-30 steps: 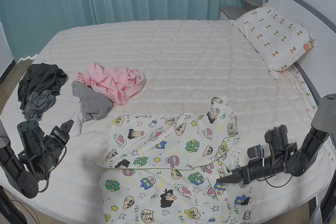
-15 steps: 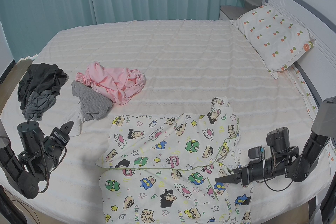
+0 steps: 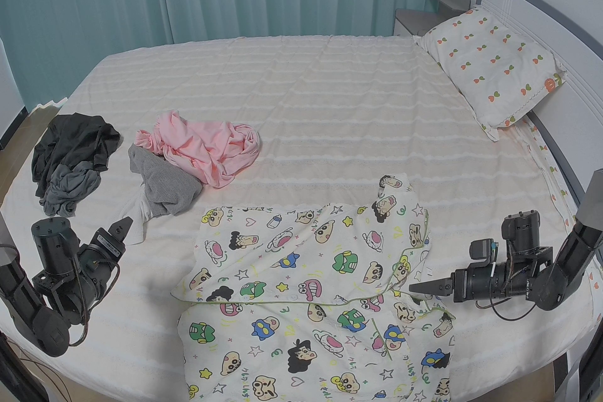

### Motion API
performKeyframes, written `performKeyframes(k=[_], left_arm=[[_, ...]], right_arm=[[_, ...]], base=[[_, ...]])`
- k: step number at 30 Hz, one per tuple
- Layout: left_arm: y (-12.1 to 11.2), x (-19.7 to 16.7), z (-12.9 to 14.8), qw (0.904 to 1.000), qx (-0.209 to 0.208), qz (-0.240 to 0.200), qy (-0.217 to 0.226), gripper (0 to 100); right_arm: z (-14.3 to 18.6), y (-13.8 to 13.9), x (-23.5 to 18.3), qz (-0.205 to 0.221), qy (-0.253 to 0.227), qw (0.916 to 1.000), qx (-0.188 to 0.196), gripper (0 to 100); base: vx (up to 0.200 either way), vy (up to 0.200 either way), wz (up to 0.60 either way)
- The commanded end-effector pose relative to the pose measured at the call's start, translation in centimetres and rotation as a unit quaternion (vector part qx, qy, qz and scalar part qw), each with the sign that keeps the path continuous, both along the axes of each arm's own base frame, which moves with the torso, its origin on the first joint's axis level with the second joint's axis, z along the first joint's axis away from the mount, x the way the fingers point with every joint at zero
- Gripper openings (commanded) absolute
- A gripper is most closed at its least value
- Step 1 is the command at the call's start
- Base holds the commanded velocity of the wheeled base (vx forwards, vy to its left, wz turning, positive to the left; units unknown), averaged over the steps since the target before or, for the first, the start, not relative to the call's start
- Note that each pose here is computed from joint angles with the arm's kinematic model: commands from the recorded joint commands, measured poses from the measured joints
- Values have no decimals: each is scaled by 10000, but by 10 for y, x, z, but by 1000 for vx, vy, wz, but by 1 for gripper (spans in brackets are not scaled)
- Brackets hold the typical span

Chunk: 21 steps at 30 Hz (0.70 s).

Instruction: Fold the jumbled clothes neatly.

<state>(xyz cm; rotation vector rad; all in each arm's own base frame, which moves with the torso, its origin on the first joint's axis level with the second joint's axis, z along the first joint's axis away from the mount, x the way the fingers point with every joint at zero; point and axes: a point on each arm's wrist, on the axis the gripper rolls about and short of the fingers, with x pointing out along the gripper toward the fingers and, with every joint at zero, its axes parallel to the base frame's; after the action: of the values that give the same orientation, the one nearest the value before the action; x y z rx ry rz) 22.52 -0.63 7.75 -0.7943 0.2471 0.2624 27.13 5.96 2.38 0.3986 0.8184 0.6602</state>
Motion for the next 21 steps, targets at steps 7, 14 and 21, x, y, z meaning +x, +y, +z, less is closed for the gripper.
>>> performKeyframes(k=[7,14,21], left_arm=[[0,2,-5,10000,-2,11,95,100],[0,3,-6,9999,0,11,126,100],[0,2,-7,9999,-7,14,140,100]], right_arm=[[-36,-16,21,-328,443,9985,-66,100],[-42,-23,23,-589,750,9954,113,100],[-42,-31,30,-1190,1200,9841,547,100]], base=[[0,0,0],[0,0,0],[0,0,0]])
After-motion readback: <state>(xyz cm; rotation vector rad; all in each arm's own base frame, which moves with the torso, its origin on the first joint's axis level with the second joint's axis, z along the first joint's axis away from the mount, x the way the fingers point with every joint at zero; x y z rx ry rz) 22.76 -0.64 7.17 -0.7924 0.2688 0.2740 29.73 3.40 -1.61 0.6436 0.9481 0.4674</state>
